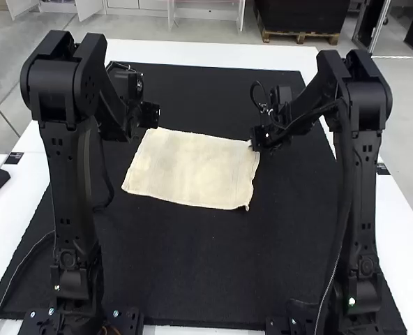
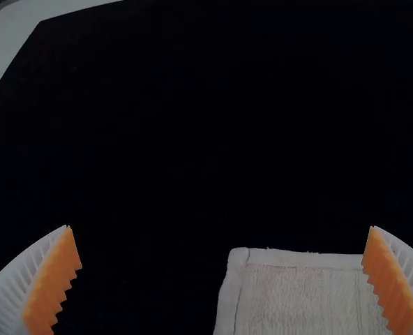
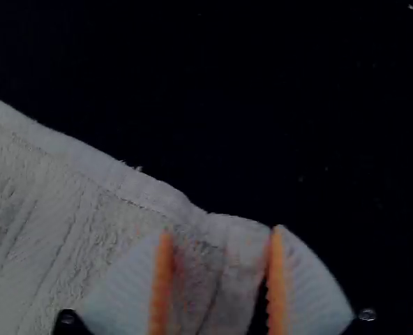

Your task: Fold the towel.

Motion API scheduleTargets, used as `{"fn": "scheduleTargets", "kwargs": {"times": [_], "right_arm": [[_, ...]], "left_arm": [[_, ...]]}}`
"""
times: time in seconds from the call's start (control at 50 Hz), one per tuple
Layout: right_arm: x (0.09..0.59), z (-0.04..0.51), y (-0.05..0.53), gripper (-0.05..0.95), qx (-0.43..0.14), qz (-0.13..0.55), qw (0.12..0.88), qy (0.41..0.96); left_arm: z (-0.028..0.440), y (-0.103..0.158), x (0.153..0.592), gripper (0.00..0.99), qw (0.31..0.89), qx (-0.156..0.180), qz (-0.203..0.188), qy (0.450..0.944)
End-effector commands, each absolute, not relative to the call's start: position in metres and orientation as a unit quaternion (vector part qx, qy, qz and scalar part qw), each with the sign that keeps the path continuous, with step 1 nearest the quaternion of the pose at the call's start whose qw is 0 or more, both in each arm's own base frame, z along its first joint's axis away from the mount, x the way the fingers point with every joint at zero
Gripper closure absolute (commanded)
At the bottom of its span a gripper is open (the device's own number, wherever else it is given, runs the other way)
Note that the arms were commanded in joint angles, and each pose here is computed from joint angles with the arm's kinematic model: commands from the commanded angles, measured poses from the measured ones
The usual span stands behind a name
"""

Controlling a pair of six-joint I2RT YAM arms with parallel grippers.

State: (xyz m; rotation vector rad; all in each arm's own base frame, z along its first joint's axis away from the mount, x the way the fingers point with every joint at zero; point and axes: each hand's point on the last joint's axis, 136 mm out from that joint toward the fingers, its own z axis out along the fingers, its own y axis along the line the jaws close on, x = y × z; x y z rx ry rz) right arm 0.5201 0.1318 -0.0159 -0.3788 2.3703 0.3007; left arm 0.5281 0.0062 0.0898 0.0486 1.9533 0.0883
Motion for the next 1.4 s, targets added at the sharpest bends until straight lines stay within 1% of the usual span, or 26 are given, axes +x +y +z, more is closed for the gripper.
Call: {"fn": "scheduleTargets", "kwargs": {"times": [0.0,0.02,0.08,0.1,0.26,0.34,0.4,0.42,0.46,0.52,0.66,0.82,0.86,0.94,1.04,1.1,1.12,1.28,1.38], "right_arm": [[0.512,-0.027,0.135,0.75,-0.130,0.152,0.337,0.920],[0.510,-0.028,0.135,0.77,-0.135,0.151,0.335,0.920],[0.499,-0.034,0.141,0.89,-0.163,0.152,0.331,0.917],[0.501,-0.031,0.143,0.91,-0.169,0.150,0.341,0.913],[0.497,-0.033,0.150,0.91,-0.174,0.148,0.341,0.912],[0.497,-0.033,0.152,0.91,-0.155,0.156,0.335,0.916],[0.497,-0.031,0.152,0.91,-0.138,0.164,0.332,0.918],[0.497,-0.031,0.154,0.91,-0.137,0.167,0.331,0.919],[0.493,-0.032,0.154,0.91,-0.139,0.168,0.323,0.921],[0.491,-0.031,0.156,0.91,-0.129,0.173,0.319,0.923],[0.489,-0.027,0.158,0.91,-0.127,0.177,0.315,0.924],[0.487,-0.027,0.155,0.91,-0.114,0.179,0.304,0.929],[0.487,-0.027,0.155,0.91,-0.112,0.179,0.301,0.930],[0.485,-0.028,0.154,0.91,-0.112,0.178,0.292,0.933],[0.481,-0.029,0.157,0.91,-0.110,0.188,0.281,0.935],[0.481,-0.029,0.158,0.91,-0.103,0.195,0.278,0.935],[0.480,-0.029,0.158,0.91,-0.103,0.195,0.277,0.935],[0.477,-0.031,0.157,0.91,-0.100,0.194,0.267,0.938],[0.474,-0.033,0.155,0.91,-0.098,0.193,0.257,0.942]], "left_arm": [[0.087,-0.003,0.527,0.034,0.558,0.025,0.024,0.829],[0.087,-0.003,0.527,0.036,0.557,0.025,0.024,0.830],[0.087,-0.005,0.527,0.043,0.557,0.026,0.023,0.830],[0.087,-0.006,0.527,0.043,0.556,0.027,0.022,0.830],[0.089,-0.008,0.528,0.043,0.559,0.029,0.020,0.828],[0.087,-0.008,0.530,0.043,0.559,0.028,0.018,0.828],[0.082,-0.012,0.531,0.041,0.556,0.026,0.002,0.831],[0.079,-0.013,0.531,0.041,0.553,0.021,-0.007,0.833],[0.072,-0.012,0.533,0.041,0.548,0.013,-0.012,0.836],[0.060,-0.012,0.536,0.041,0.539,0.010,-0.013,0.842],[0.034,-0.011,0.541,0.043,0.519,0.004,-0.014,0.855],[0.024,-0.007,0.544,0.043,0.506,-0.005,-0.007,0.862],[0.024,-0.005,0.546,0.044,0.504,-0.015,-0.006,0.864],[0.025,-0.002,0.549,0.062,0.498,-0.021,-0.006,0.867],[0.028,-0.004,0.555,0.069,0.496,-0.019,-0.006,0.868],[0.028,-0.004,0.560,0.151,0.494,-0.019,-0.006,0.869],[0.026,-0.003,0.560,0.152,0.490,-0.021,-0.005,0.871],[0.001,-0.001,0.562,0.139,0.459,-0.023,-0.005,0.888],[-0.013,0.005,0.562,0.082,0.443,-0.027,-0.003,0.896]]}}
